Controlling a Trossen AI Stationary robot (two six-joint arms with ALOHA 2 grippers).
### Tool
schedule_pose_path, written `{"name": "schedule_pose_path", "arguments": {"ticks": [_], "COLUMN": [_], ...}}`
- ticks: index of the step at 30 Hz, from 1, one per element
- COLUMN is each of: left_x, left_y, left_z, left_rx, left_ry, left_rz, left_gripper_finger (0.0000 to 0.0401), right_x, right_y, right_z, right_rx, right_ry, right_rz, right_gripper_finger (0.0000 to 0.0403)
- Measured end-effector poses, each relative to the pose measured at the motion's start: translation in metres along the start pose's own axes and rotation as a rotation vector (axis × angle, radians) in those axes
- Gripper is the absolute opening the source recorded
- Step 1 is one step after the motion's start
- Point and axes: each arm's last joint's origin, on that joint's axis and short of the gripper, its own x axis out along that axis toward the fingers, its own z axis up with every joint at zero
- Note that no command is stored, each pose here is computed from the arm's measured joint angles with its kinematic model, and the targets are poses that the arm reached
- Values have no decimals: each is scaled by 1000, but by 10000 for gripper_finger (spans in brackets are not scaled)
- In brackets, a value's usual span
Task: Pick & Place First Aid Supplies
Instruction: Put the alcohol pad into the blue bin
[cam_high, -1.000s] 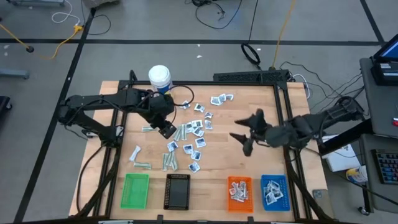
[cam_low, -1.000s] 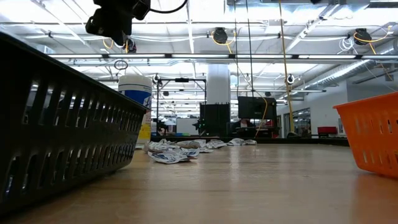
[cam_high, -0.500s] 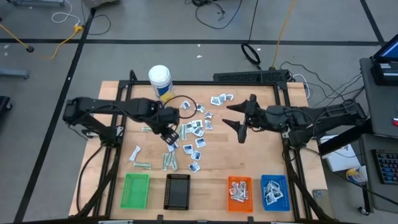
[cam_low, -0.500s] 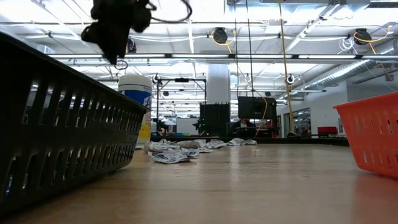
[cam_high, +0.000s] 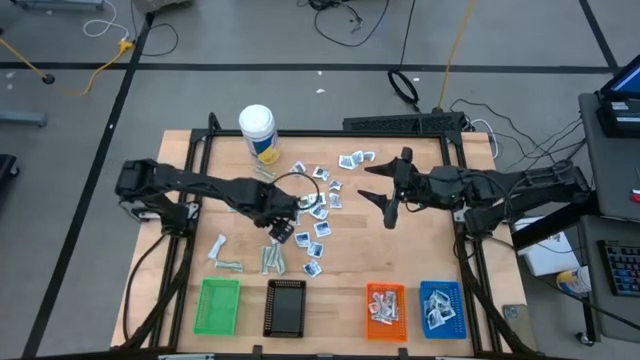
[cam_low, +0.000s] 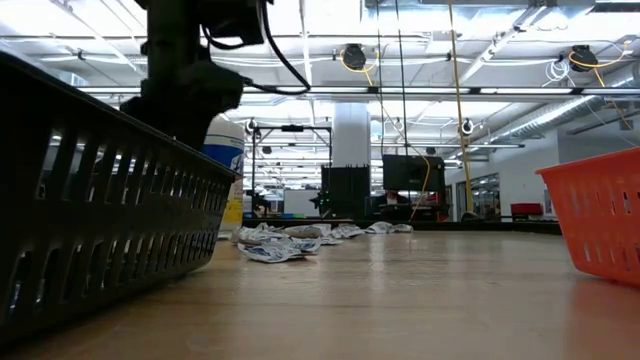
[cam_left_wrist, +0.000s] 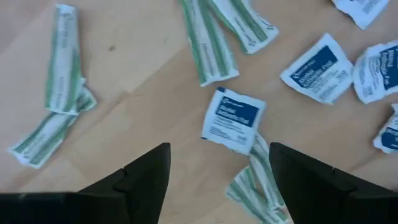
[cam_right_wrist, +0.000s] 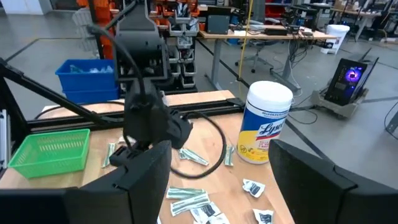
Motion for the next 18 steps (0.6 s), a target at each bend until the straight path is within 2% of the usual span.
{"name": "schedule_pose_path", "arguments": {"ticks": [7, 18], "left_x": [36, 75], "left_y": [-15, -29], "left_z": [3, 10], "left_rx": [-9, -3], "left_ry": [36, 86], "left_rz": [83, 76], "left_gripper_finger": [257, 232], "right_x": [-1, -10], "right_y": [0, -5], "right_z": [0, 5], "right_rx": [-27, -34], "right_ry": [-2, -26], "right_rz": [0, -3], "right_gripper_finger": [263, 263]}}
